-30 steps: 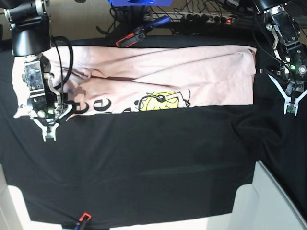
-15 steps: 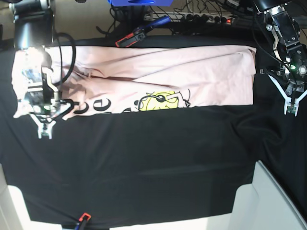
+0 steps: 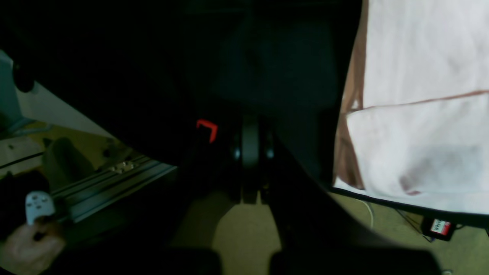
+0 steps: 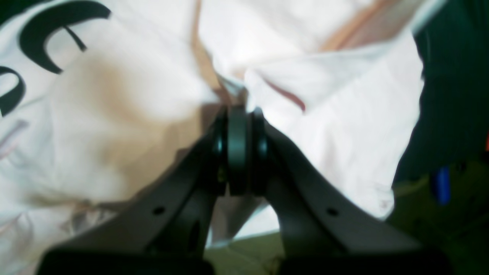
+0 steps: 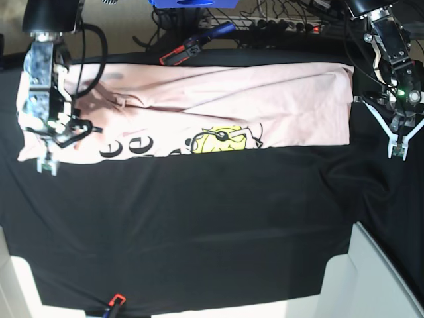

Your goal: Fold the T-shirt properly

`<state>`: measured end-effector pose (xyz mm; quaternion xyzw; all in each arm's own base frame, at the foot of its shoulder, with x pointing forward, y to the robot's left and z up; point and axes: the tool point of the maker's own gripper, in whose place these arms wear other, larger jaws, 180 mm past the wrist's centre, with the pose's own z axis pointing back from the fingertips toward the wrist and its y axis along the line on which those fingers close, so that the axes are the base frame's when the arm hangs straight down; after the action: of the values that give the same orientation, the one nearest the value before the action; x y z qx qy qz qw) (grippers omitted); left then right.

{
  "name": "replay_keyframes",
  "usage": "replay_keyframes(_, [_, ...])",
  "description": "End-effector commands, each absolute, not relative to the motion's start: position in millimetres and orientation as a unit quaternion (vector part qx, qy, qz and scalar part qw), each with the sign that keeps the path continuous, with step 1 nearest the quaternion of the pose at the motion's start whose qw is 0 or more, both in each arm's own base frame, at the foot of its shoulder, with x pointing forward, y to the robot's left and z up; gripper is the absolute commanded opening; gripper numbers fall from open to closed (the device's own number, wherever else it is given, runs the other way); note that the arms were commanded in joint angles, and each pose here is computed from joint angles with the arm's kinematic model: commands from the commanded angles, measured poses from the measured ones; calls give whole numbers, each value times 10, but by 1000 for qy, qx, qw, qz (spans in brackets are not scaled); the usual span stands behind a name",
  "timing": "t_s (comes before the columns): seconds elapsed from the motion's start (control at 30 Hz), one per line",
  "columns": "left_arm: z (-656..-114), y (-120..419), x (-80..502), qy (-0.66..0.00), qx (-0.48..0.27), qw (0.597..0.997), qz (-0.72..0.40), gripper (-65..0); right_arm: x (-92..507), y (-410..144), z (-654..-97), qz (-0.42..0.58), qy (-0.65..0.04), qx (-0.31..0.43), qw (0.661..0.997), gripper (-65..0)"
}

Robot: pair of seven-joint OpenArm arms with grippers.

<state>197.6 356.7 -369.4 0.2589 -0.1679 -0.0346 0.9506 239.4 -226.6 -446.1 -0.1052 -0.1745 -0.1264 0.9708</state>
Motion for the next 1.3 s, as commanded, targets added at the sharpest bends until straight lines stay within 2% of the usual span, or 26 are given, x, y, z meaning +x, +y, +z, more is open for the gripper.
replay_keyframes(0.0, [-3585, 3638, 2025, -178, 274, 944, -35, -642, 2490, -2349, -4319, -131, -202, -115, 964, -650])
replay_keyframes(0.37, [-3582, 3638, 2031, -179, 274, 944, -35, -642, 2214, -2624, -4329, -166, -190, -136, 958, -650])
replay_keyframes(0.73, [-3582, 3638, 2031, -179, 274, 944, -35, -642, 2246, -3240, -4303, -160, -182, -197, 950, -650])
replay_keyframes(1.13, [-3582, 3638, 2031, -179, 274, 944, -35, -642, 2223, -3150, -4372, -165, -172, -186, 953, -644])
replay_keyframes(1.2, [-3582, 3638, 2031, -179, 274, 944, -35, -642, 2208, -3143, -4375, -166, -166, -184, 954, -608])
replay_keyframes(1.27, [-3582, 3638, 2031, -179, 274, 944, -35, -642, 2220, -3137, -4344, -166, -168, -184, 954, -540])
